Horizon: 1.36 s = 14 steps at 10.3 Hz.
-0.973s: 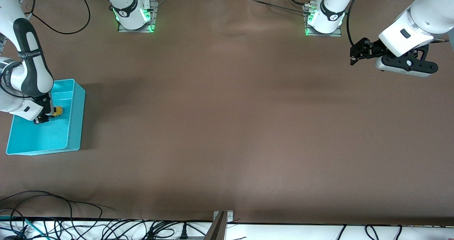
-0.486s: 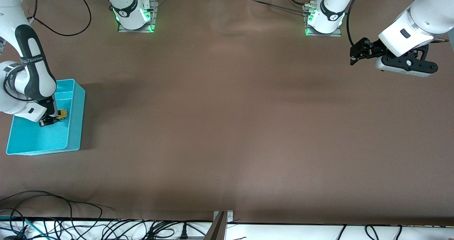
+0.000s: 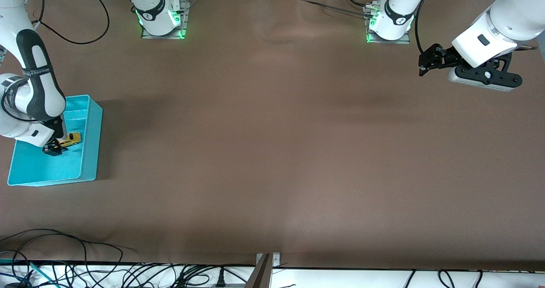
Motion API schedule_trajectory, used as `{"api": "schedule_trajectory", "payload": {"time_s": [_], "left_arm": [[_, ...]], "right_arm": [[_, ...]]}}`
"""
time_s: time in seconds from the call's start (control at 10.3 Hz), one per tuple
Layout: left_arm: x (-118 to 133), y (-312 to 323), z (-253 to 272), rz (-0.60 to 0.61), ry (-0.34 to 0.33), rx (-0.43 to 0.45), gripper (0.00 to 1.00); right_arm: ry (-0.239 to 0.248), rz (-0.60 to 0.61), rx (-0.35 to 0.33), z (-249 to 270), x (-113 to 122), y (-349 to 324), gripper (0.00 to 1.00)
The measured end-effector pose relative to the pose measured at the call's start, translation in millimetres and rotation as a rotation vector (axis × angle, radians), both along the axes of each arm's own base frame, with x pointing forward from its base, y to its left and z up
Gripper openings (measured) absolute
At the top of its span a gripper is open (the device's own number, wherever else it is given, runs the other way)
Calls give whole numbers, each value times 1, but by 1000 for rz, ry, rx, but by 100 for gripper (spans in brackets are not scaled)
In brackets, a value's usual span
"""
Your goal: Wind up and store yellow beetle car
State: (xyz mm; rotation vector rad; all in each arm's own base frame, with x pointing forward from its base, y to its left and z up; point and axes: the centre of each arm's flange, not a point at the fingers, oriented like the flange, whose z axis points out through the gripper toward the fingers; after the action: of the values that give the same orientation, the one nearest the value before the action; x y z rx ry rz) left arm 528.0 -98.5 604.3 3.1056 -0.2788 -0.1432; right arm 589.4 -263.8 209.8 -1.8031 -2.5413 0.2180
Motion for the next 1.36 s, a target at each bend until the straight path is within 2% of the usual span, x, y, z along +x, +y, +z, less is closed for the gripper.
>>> {"api": "schedule_trajectory", "payload": {"time_s": [0.19,0.39,0.58,0.88,1.07,1.26,1.36], "left_arm": [[0,0,0,0,1,0,100],[0,0,0,0,2,0,100],[-1,0,0,-1,2,0,100],[-2,-7,0,-13,2,1,100],[-2,-8,0,-15,2,1,100],[-2,-8,0,-15,2,1,100],[-2,-8,0,-15,2,1,100]], "right_arm": [[42,-9,16,26,12,-1,100],[37,-37,46,55,20,-1,100],[34,-99,84,84,19,2,100],[102,-363,88,141,6,19,100],[126,-557,60,177,2,45,100],[136,-714,28,206,-1,72,100],[124,-777,17,215,0,86,100]]}}
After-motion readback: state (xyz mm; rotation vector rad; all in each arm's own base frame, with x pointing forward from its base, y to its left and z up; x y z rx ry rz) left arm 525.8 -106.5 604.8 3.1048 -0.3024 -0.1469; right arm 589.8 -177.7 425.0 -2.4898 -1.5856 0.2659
